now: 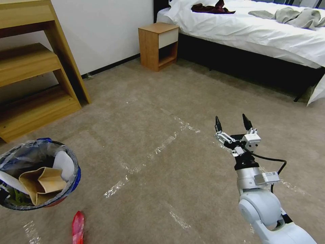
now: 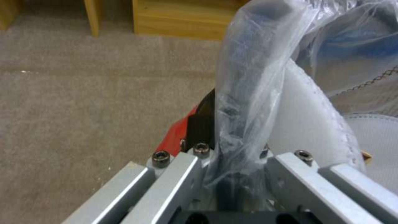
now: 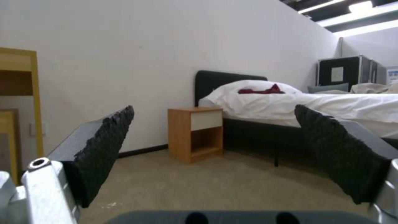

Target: Pick up the trash bin and place the garbage on the floor into it.

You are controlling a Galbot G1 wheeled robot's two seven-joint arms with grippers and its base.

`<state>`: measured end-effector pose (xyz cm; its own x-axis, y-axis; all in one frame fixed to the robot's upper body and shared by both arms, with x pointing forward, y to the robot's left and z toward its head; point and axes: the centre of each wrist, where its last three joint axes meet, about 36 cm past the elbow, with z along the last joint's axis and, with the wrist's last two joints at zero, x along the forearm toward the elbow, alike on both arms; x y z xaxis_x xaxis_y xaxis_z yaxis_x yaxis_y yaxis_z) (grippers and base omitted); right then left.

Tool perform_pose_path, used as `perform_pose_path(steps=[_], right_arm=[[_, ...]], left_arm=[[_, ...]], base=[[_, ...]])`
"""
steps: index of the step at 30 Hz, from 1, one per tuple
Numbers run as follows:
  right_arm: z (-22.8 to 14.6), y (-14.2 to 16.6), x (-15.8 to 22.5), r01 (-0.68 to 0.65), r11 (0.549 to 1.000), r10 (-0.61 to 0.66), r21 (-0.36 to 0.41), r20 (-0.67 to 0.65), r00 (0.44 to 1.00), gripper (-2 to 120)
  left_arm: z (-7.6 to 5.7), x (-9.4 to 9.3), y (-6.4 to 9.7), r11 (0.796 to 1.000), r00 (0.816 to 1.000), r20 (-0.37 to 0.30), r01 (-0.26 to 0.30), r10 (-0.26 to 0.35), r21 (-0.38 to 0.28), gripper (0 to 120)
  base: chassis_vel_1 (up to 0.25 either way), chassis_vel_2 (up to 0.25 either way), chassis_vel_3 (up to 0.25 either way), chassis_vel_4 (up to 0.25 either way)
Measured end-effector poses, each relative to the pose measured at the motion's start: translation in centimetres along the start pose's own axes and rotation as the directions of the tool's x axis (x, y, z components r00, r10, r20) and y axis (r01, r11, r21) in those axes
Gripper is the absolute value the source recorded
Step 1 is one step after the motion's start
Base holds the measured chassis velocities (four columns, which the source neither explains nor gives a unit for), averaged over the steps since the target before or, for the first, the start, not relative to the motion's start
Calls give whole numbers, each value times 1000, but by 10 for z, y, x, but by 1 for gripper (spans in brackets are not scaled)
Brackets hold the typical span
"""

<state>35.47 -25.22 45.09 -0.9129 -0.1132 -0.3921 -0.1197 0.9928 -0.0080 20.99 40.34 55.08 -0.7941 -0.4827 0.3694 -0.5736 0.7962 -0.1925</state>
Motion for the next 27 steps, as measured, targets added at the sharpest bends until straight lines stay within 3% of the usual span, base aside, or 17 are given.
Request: perform_pose_path(steps=[27], right_arm=[[4, 0, -2, 2, 1000, -2, 0, 1, 1000, 99]], left_arm=[[2, 0, 0, 1000, 1000, 1, 8, -8, 2, 2]], base=[[-93, 101, 98, -97]])
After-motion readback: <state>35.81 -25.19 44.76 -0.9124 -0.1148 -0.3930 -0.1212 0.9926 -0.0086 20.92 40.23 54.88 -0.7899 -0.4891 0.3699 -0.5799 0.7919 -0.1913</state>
